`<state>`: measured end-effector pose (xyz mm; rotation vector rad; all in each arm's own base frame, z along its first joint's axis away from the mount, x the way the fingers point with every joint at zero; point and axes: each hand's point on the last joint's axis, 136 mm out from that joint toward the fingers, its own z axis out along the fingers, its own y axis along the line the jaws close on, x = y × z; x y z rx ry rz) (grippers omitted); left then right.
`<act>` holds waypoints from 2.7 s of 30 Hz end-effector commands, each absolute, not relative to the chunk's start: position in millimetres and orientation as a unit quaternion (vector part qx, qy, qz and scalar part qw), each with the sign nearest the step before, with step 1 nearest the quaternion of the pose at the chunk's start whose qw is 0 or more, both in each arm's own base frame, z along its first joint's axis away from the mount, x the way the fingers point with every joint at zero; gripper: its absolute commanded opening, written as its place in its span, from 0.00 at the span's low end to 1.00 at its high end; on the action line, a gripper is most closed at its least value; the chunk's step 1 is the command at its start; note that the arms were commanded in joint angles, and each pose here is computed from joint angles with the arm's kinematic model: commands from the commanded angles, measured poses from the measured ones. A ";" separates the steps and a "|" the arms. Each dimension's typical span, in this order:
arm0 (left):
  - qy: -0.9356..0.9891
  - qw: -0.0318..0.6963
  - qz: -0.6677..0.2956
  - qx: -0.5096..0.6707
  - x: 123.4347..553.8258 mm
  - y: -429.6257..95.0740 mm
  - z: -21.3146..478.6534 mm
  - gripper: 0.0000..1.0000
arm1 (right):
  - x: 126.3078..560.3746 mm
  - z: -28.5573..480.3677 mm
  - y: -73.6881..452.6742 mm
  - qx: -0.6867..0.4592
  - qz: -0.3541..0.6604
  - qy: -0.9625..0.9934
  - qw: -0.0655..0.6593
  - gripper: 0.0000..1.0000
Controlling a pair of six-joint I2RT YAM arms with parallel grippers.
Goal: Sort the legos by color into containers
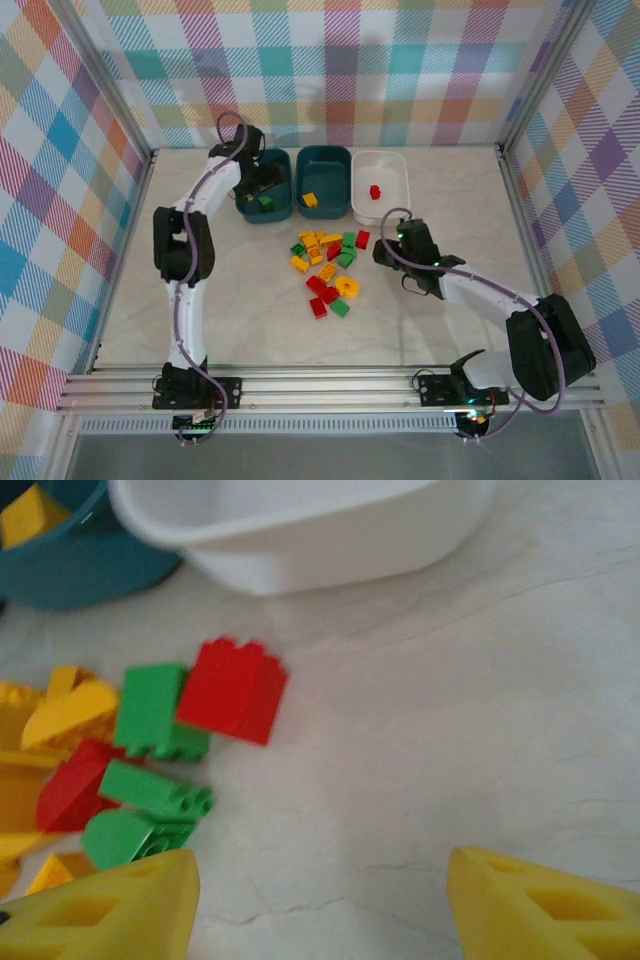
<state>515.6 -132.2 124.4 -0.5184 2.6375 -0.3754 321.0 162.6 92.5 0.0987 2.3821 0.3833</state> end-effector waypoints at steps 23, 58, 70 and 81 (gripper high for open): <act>0.911 0.252 -0.135 -0.298 264.2 -63.8 85.1 1.00 | 219.6 33.8 343.9 -0.246 0.094 0.944 0.199 0.68; 0.876 0.249 -0.109 -0.397 236.2 -11.5 82.3 1.00 | 236.7 52.4 436.3 -0.192 0.140 0.949 0.208 0.75; 0.869 0.264 -0.114 -0.403 238.2 -3.6 90.7 1.00 | 238.6 36.4 470.8 -0.187 0.185 0.946 0.191 0.74; 0.873 0.261 -0.117 -0.395 236.5 -3.4 92.7 1.00 | 253.3 13.1 452.5 -0.214 0.095 0.950 0.207 0.56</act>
